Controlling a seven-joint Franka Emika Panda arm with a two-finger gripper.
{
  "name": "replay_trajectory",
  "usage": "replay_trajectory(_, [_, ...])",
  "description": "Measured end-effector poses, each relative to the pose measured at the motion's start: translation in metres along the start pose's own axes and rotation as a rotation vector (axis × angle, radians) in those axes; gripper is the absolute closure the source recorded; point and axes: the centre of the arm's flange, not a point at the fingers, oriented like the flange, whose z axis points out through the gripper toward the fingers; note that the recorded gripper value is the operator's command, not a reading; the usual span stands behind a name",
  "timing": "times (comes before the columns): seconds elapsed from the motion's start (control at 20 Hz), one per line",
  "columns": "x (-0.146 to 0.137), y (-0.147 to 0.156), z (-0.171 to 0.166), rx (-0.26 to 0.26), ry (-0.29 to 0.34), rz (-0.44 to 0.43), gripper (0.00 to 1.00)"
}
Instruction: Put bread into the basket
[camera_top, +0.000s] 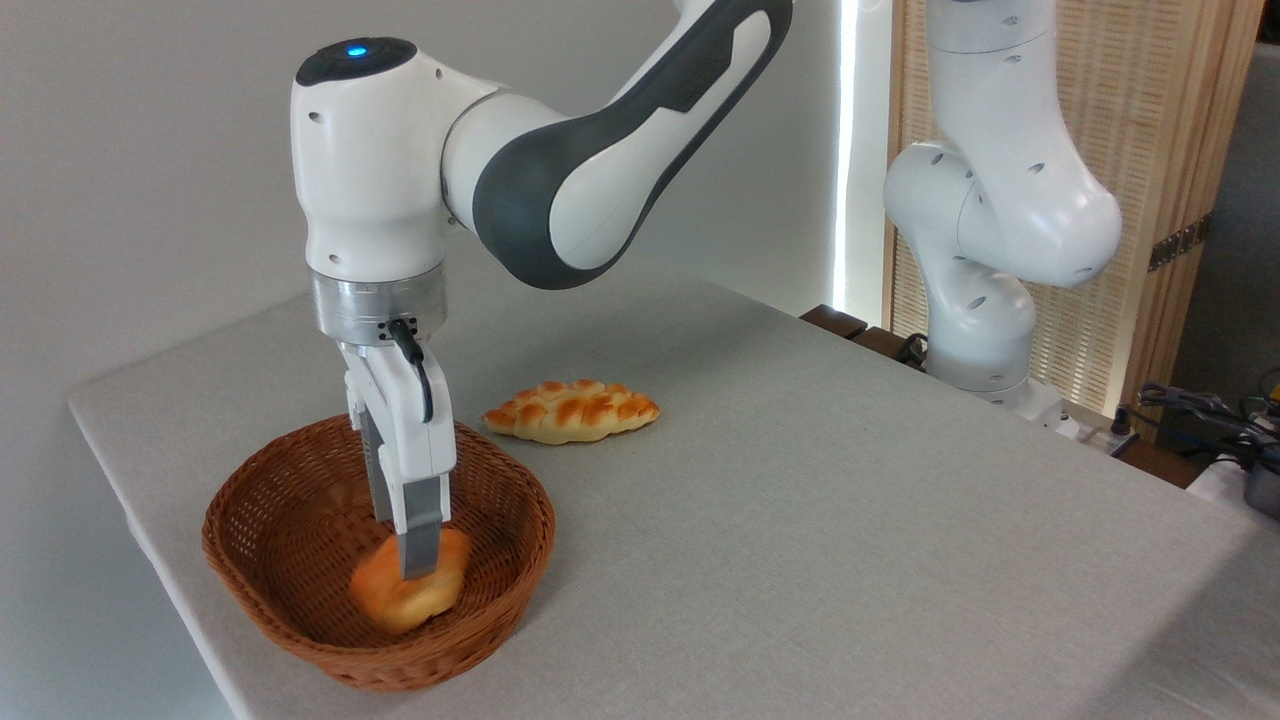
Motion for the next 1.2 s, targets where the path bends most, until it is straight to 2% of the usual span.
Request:
replay_trajectory(0.2, [-0.003, -0.003, -0.001, 0.026, -0.031, 0.024, 0.0])
replay_trajectory(0.35, [-0.004, -0.005, -0.007, 0.038, -0.028, 0.021, 0.0])
replay_trajectory(0.45, [-0.007, -0.004, -0.016, 0.017, -0.037, 0.002, 0.0])
replay_trajectory(0.6, [-0.012, 0.001, -0.051, -0.066, -0.089, -0.043, 0.0])
replay_trajectory(0.75, [-0.03, 0.0, -0.106, -0.146, -0.154, -0.096, 0.0])
replay_trajectory(0.85, [-0.041, -0.004, -0.142, -0.143, -0.142, -0.12, 0.0])
replay_trajectory(0.95, [-0.046, -0.001, -0.172, -0.114, -0.12, -0.126, 0.0])
replay_trajectory(1.05, [-0.049, 0.006, -0.187, -0.102, -0.112, -0.123, 0.0])
replay_trajectory(1.2, [-0.054, 0.007, -0.192, -0.109, -0.118, -0.13, 0.0])
